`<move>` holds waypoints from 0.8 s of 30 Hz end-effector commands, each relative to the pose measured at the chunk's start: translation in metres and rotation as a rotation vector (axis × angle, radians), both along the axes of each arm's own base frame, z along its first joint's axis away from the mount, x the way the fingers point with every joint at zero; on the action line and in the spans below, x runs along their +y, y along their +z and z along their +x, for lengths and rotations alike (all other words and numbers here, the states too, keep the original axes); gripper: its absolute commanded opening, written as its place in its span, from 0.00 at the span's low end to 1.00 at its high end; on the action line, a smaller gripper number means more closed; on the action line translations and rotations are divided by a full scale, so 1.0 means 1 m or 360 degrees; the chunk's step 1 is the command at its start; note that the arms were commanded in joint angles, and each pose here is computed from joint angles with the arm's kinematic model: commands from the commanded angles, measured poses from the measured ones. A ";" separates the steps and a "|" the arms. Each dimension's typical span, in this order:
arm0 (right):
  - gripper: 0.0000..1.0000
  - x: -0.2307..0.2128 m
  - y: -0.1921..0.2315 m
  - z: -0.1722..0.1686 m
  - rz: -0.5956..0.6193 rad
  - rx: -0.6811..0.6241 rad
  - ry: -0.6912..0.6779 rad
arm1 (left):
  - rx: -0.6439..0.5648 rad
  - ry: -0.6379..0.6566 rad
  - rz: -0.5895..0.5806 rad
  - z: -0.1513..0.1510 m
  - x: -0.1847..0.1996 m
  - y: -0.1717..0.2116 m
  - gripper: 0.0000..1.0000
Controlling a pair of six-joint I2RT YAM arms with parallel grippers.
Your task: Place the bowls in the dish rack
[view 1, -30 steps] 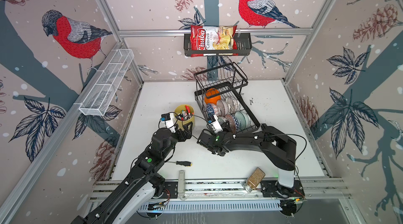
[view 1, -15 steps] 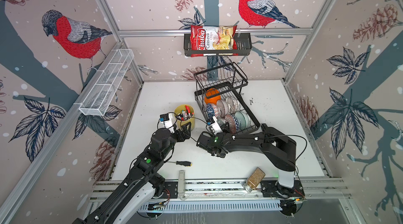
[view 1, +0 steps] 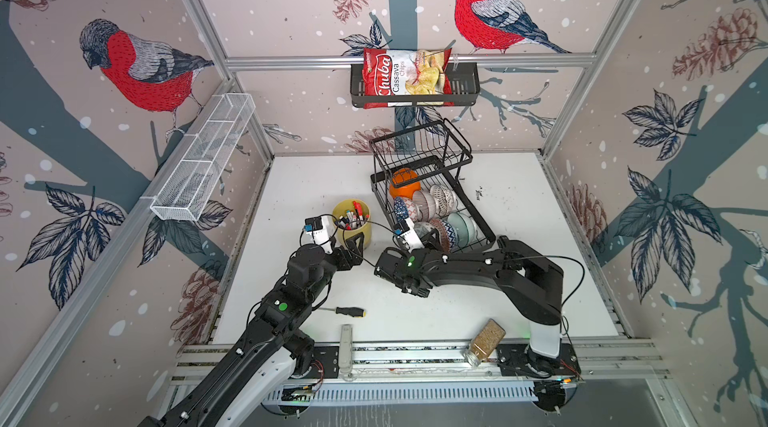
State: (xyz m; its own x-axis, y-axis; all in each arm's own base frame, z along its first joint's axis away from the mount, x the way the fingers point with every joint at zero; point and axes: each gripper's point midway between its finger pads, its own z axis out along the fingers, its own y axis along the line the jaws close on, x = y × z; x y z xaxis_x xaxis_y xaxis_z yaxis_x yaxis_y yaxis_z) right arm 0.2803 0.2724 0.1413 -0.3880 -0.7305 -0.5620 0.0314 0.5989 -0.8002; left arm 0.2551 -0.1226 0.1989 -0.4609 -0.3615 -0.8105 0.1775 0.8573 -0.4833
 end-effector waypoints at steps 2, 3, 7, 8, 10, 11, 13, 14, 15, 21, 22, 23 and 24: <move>0.00 -0.005 0.011 0.002 -0.0080 -0.0110 -0.0020 | -0.0027 0.0006 0.0009 0.003 0.001 0.004 0.96; 0.00 -0.005 0.009 0.002 -0.0086 -0.0108 -0.0023 | -0.0022 0.0004 0.0009 0.003 0.000 0.003 0.96; 0.00 -0.005 -0.003 0.001 -0.0104 -0.0075 -0.0023 | -0.0021 -0.0003 0.0011 0.003 -0.001 0.003 0.96; 0.00 -0.005 -0.006 0.001 -0.0108 -0.0063 -0.0020 | -0.0020 -0.0002 0.0012 0.003 0.000 0.003 0.96; 0.00 -0.003 -0.014 0.000 -0.0099 -0.0027 -0.0014 | -0.0021 0.0000 0.0013 0.003 0.000 0.003 0.96; 0.00 -0.001 -0.019 0.000 -0.0099 -0.0001 -0.0002 | -0.0017 -0.0002 0.0016 0.003 0.000 0.002 0.96; 0.00 0.005 -0.029 -0.002 -0.0074 0.0066 0.0036 | -0.0018 -0.0004 0.0018 0.003 -0.001 0.002 0.96; 0.00 0.009 -0.035 -0.002 -0.0047 0.0108 0.0059 | -0.0019 -0.0004 0.0016 0.003 0.000 0.003 0.96; 0.00 0.011 -0.039 -0.002 -0.0028 0.0141 0.0077 | -0.0019 -0.0003 0.0019 0.003 0.000 0.003 0.96; 0.05 0.020 -0.065 -0.004 -0.0019 0.0275 0.0121 | -0.0024 0.0006 0.0016 0.002 0.002 0.003 0.96; 0.09 0.019 -0.070 -0.005 -0.0036 0.0297 0.0121 | -0.0026 0.0007 0.0017 0.002 0.002 0.003 0.96; 0.15 0.019 -0.074 -0.006 -0.0044 0.0315 0.0121 | -0.0024 0.0008 0.0019 0.002 0.002 0.003 0.96; 0.18 0.019 -0.077 -0.006 -0.0047 0.0326 0.0121 | -0.0027 0.0009 0.0020 0.002 0.002 0.004 0.96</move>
